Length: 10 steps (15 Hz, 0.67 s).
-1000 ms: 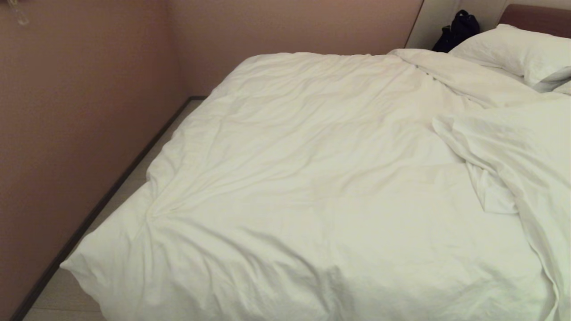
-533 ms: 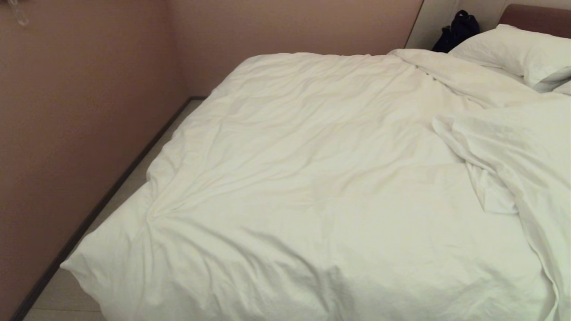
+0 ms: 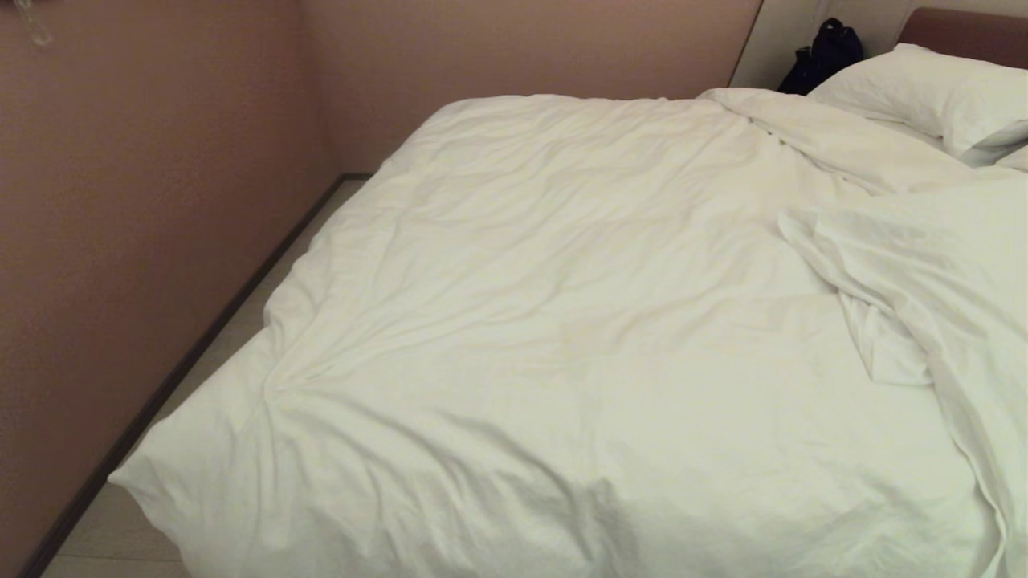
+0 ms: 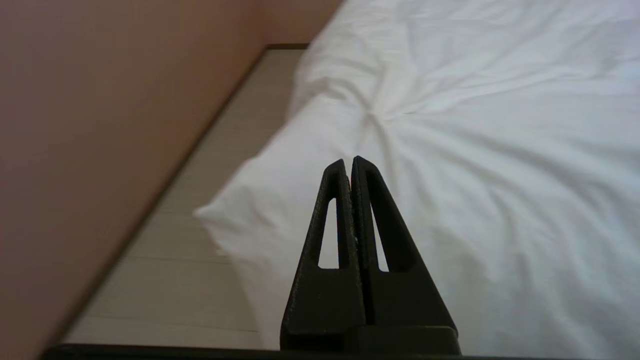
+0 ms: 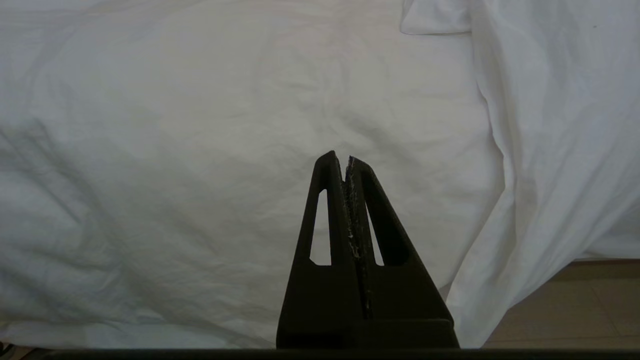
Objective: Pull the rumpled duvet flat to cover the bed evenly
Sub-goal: Hold the folded corner of the quilt
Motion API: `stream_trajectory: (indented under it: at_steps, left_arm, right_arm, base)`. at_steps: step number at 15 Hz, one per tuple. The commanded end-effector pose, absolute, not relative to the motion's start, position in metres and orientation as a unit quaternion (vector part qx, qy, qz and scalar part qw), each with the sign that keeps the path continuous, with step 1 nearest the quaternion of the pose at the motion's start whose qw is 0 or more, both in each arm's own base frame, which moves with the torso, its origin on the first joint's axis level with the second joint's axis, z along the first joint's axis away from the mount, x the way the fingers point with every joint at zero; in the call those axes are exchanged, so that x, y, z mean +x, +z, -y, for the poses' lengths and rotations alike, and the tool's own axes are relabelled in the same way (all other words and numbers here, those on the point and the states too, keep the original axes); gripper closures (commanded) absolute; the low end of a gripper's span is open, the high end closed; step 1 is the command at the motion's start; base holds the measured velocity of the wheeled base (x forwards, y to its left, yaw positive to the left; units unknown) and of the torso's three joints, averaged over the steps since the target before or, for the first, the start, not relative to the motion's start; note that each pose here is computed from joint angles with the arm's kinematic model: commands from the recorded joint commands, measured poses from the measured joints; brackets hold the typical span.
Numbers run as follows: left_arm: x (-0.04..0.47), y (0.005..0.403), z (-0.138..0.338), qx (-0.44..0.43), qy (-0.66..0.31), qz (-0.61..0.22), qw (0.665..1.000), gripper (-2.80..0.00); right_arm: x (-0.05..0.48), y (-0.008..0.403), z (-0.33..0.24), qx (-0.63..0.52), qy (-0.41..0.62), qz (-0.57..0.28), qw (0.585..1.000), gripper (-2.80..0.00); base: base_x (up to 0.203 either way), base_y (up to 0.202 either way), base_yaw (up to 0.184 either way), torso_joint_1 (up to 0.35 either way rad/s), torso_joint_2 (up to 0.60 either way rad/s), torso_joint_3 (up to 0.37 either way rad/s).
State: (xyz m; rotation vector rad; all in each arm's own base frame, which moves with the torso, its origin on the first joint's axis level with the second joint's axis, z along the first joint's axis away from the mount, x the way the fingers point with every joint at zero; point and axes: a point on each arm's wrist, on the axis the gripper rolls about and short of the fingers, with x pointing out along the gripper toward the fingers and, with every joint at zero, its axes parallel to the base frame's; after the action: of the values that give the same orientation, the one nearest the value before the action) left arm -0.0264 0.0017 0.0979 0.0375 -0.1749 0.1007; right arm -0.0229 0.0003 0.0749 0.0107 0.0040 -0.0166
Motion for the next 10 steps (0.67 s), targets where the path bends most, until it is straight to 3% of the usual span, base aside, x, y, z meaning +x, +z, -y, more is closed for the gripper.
stream_trajectory:
  at_steps: [1, 4, 10]
  left_arm:
    - [-0.024, 0.090, -0.001, -0.008, 0.034, 0.071, 0.997, 0.00]
    - [-0.023, 0.081, 0.000, -0.034, -0.001, 0.026, 0.999, 0.00]
    - [-0.023, 0.079, 0.000, -0.030, 0.005, 0.016, 0.999, 0.00]
  right_arm:
    - [-0.023, 0.075, 0.000, 0.005, -0.008, -0.003, 1.000, 0.00]
    - [-0.023, 0.075, 0.000, 0.005, -0.008, -0.002, 1.000, 0.00]
    - [-0.023, 0.075, 0.000, 0.005, -0.008, -0.002, 1.000, 0.00]
  base:
    - [0.000, 0.000, 0.000, 0.000, 0.00, 0.000]
    - [0.000, 0.000, 0.000, 0.000, 0.00, 0.000]
    - [0.000, 0.000, 0.000, 0.000, 0.00, 0.000]
